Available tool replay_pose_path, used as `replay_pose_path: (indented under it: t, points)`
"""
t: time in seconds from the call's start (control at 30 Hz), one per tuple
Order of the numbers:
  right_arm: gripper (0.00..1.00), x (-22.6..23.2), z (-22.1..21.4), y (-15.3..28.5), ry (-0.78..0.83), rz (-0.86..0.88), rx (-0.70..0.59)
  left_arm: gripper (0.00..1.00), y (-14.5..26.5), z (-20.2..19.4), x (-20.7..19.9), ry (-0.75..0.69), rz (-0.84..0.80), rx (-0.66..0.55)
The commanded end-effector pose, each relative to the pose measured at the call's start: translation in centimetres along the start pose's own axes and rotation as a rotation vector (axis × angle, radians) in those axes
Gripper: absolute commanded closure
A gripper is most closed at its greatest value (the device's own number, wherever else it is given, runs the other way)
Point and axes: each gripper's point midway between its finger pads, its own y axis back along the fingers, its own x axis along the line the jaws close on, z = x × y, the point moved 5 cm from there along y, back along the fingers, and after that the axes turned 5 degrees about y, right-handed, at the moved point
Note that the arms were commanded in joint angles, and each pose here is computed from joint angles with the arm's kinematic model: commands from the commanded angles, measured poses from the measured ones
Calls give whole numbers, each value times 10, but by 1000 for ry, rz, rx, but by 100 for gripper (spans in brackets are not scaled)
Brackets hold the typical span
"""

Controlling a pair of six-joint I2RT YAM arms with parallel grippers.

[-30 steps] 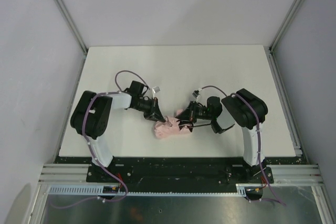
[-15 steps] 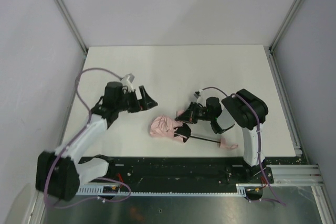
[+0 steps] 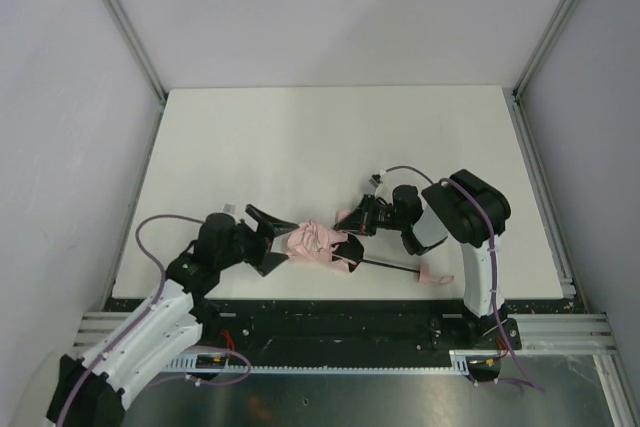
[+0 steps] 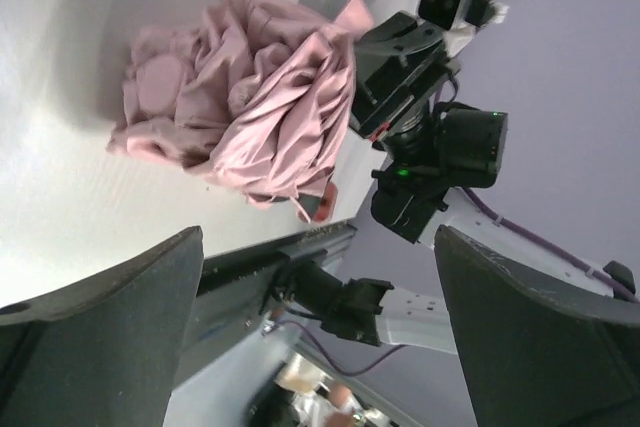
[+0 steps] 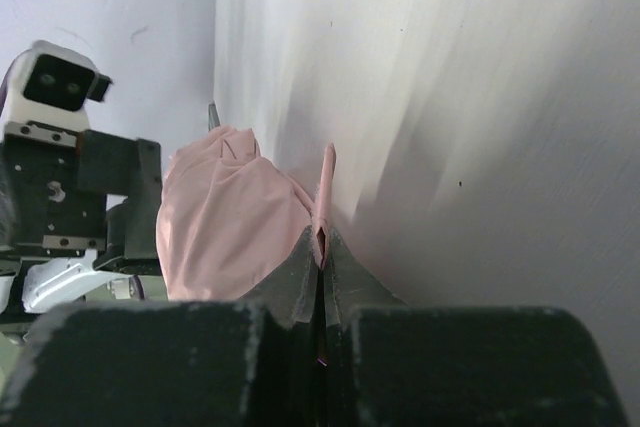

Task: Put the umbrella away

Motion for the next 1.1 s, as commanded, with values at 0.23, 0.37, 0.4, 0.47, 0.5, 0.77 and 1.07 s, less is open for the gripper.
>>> replay_pose_path:
  t: [0.23,0.37,0.4,0.47,0.5,0.77,1.07]
  points:
    - [100,-27,-19,-8,-10,-143,15,1,-43,-5,2,204,102,-117]
    - [100,-23,-19,-9,-3,-129,18,1,-62,-3,3,163,69,-128]
    - [100,-22,-19,-9,-1,-125,20,1,-68,-2,5,151,63,-139]
    - [100,-20,-19,-10,1,-119,22,3,-78,-1,12,115,84,-141]
    - [100,-19,-20,-10,1,-117,24,5,-82,-2,15,104,94,-138]
    - [100,-18,-25,-14,0,-110,37,50,-100,3,34,11,148,-191]
    - [100,-2,-8,-7,32,-78,31,100,-100,-1,42,-173,277,-132]
